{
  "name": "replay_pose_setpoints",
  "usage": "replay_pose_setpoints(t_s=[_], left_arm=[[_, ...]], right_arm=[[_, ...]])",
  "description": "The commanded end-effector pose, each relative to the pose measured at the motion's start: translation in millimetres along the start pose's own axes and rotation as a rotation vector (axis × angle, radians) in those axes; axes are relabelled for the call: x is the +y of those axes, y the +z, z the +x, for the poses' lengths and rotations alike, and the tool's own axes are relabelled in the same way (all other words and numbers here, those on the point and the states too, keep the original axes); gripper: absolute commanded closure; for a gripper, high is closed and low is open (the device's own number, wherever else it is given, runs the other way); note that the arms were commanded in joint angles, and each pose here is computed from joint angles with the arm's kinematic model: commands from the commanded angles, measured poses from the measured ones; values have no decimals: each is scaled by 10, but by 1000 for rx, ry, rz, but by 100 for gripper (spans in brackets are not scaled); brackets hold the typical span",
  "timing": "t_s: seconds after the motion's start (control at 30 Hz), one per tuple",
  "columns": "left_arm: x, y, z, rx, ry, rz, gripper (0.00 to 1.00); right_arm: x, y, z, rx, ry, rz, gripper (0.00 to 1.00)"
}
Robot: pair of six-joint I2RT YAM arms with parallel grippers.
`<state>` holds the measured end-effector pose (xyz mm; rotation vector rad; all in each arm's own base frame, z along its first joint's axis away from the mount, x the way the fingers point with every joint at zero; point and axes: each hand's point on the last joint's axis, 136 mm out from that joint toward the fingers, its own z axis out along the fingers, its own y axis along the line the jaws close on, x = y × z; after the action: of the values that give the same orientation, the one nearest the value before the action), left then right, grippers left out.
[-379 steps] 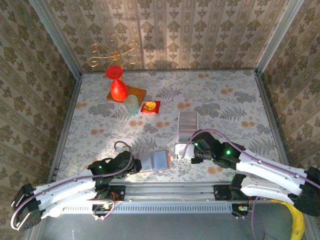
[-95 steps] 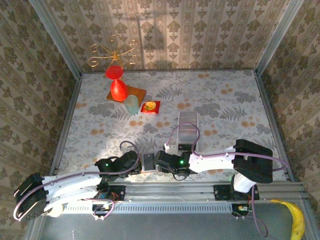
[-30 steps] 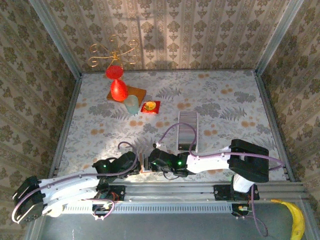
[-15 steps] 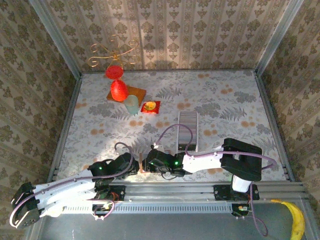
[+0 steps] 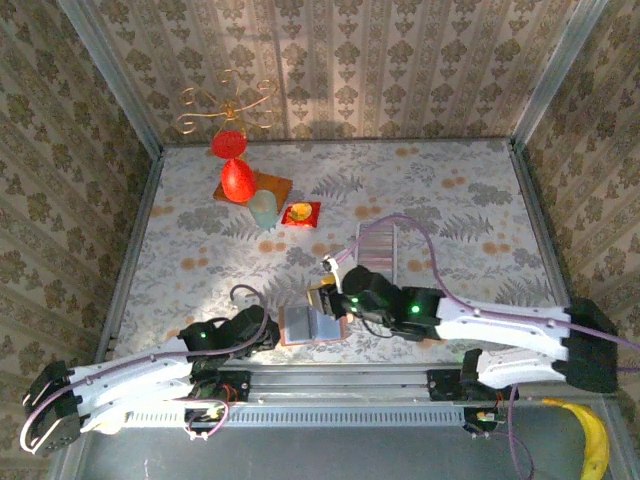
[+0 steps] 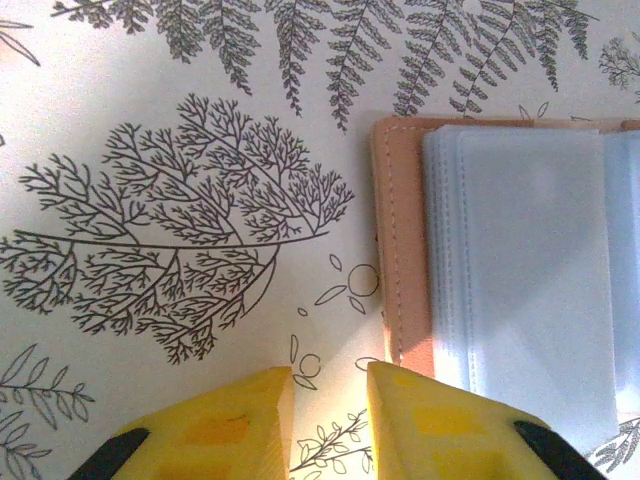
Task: Put the credit cards into the card holder
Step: Pick up the credit card from the storage box.
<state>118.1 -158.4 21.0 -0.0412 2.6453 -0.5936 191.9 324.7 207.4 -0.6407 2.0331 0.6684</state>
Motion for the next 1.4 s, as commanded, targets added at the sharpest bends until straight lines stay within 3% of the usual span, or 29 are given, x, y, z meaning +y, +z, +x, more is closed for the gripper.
replay_pose_setpoints(t_s=[0.0, 0.23, 0.33, 0.4, 0.47, 0.67, 0.93, 1.27, 1.37], left_arm=[[-139, -65, -97, -21, 15, 31, 73], [-223, -65, -122, -15, 39, 42, 67], [-249, -62, -126, -8, 48, 41, 64], [-259, -55, -130, -7, 52, 40, 63], [-272, -56, -130, -3, 56, 41, 62], [-260, -51, -112, 4, 58, 41, 60], [-238, -35, -81, 13, 51, 42, 61], [-218, -27, -67, 16, 44, 39, 62], [-220, -26, -69, 15, 41, 40, 62]], right_arm=[[-161, -163, 200, 47, -508, 21, 61], [-762, -393, 635, 338, -866, 35, 53], [-996, -412, 869, 458, -1011, 50, 43], [-1134, -379, 978, 500, -1081, 67, 29], [-1261, -325, 1050, 534, -1122, 85, 23], [-1433, -85, 1073, 573, -1186, 114, 21], [-1553, 151, 1077, 603, -1229, 133, 34], [-1549, 217, 1098, 607, -1247, 121, 73], [-1544, 179, 1076, 599, -1244, 126, 73]])
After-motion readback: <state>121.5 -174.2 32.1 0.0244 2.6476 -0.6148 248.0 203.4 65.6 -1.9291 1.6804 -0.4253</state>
